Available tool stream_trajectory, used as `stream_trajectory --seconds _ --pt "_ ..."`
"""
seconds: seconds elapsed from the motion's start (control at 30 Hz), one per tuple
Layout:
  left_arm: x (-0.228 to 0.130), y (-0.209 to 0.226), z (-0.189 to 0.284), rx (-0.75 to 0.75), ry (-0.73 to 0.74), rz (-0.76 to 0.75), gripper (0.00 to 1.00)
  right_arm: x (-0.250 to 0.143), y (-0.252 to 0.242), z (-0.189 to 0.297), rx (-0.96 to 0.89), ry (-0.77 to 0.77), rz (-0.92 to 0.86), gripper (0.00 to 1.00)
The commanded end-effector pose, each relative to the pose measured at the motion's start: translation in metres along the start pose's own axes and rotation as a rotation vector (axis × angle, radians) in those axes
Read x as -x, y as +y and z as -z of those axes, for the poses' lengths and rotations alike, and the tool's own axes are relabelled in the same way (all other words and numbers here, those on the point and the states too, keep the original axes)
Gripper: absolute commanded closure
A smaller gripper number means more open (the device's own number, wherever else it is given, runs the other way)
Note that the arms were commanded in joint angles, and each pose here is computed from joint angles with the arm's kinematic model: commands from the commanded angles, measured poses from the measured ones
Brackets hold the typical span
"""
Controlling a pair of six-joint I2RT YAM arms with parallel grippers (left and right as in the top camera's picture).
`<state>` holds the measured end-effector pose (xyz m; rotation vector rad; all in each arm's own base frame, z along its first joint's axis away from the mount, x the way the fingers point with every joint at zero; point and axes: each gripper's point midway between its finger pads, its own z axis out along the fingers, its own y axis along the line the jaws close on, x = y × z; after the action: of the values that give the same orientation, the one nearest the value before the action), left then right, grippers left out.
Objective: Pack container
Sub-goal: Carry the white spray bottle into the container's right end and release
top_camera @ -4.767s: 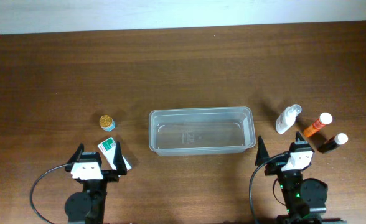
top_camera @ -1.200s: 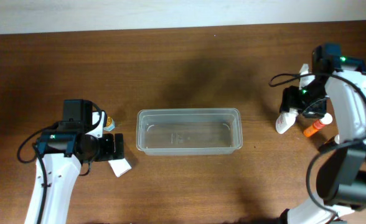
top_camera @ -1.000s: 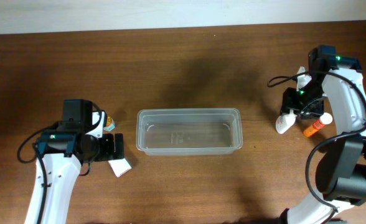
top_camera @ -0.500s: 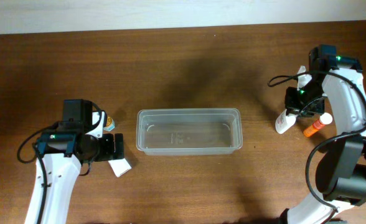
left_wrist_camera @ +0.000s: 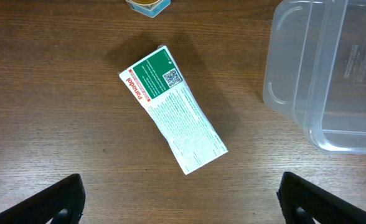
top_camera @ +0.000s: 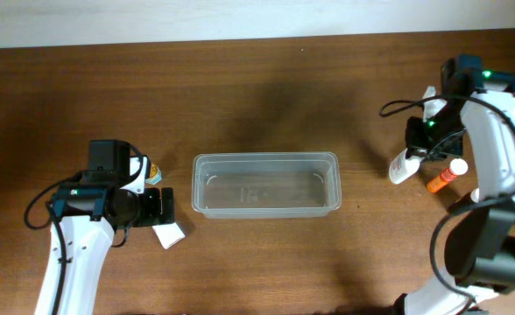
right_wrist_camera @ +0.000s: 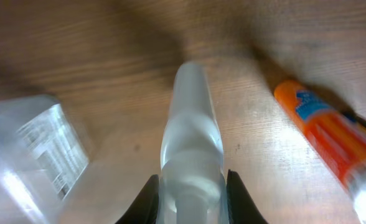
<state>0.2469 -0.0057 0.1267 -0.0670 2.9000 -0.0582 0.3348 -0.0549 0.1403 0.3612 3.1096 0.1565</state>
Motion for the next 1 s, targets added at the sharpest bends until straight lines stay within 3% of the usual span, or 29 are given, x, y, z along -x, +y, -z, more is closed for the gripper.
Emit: stream_trajectory --seconds 0.0,0.2,0.4,0.53,0.97 --pt "0.006 -0.002 0.004 -0.014 -0.017 0.014 0.01 -0.006 0.025 0.065 0.055 -0.163 0.062 0.92" --pt "0.006 -0.002 0.004 -0.014 -0.017 0.014 0.01 -0.05 0.082 0.102 0.115 -0.215 0.22 0.92" --pt "0.006 -0.002 0.004 -0.014 -0.017 0.014 0.01 -0.068 0.13 0.099 0.1 -0.214 0.236 0.91" --pt "0.006 -0.002 0.004 -0.014 -0.017 0.014 0.01 -0.071 0.154 0.081 0.083 -0.177 0.293 0.92" --pt "0.006 -0.002 0.004 -0.014 -0.017 0.014 0.01 -0.059 0.164 -0.022 -0.026 -0.038 0.236 0.92"
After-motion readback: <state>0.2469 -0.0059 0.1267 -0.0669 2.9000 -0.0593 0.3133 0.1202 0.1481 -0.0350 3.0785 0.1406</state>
